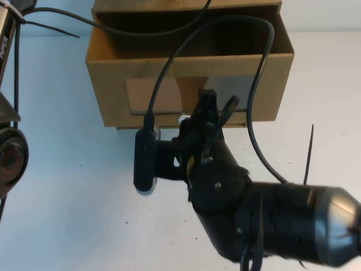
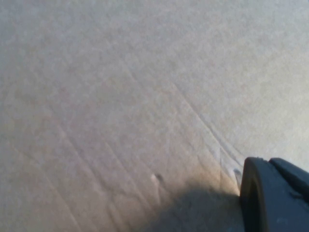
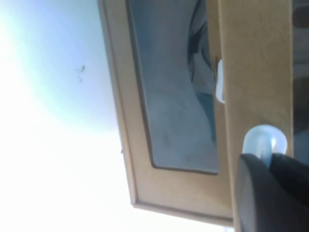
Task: Open the shoe box
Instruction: 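Pull the top drawer of the cardboard box fully open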
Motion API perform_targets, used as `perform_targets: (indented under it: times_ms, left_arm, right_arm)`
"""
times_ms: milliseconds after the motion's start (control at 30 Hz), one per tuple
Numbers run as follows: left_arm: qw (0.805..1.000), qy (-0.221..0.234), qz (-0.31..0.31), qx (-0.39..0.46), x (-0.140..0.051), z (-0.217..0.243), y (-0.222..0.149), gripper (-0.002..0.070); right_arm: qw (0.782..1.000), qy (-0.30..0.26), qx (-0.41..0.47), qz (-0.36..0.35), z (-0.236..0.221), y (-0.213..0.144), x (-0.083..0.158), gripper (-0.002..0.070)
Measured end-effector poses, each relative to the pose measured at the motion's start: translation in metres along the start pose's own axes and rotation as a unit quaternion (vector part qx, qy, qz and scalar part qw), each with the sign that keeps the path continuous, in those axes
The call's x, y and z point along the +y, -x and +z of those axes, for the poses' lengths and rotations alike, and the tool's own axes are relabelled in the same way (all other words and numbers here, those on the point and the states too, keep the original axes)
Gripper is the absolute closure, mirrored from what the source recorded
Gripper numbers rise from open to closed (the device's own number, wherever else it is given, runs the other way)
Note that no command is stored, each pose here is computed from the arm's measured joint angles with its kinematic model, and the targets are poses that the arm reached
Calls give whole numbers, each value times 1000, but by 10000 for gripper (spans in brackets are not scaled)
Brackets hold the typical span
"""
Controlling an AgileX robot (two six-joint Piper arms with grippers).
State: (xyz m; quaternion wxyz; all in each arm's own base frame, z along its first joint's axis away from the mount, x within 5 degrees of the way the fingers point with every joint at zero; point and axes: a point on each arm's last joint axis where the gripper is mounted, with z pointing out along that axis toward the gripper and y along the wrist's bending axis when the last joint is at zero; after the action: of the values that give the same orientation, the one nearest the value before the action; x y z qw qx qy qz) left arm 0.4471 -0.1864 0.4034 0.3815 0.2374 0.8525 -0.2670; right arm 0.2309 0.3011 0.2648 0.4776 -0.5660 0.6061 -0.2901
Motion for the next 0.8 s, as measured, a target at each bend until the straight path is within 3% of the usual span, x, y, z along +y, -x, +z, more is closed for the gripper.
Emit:
perform_targets:
  times_ms: [500, 800]
  left_arm:
    - [1000, 0, 0, 0, 0, 0, 0, 680]
    - [1000, 0, 1, 0, 0, 0, 0, 680]
  right_arm:
    - [999, 34, 19, 10, -37, 11, 24, 669]
    - [998, 50, 26, 22, -51, 12, 23, 669]
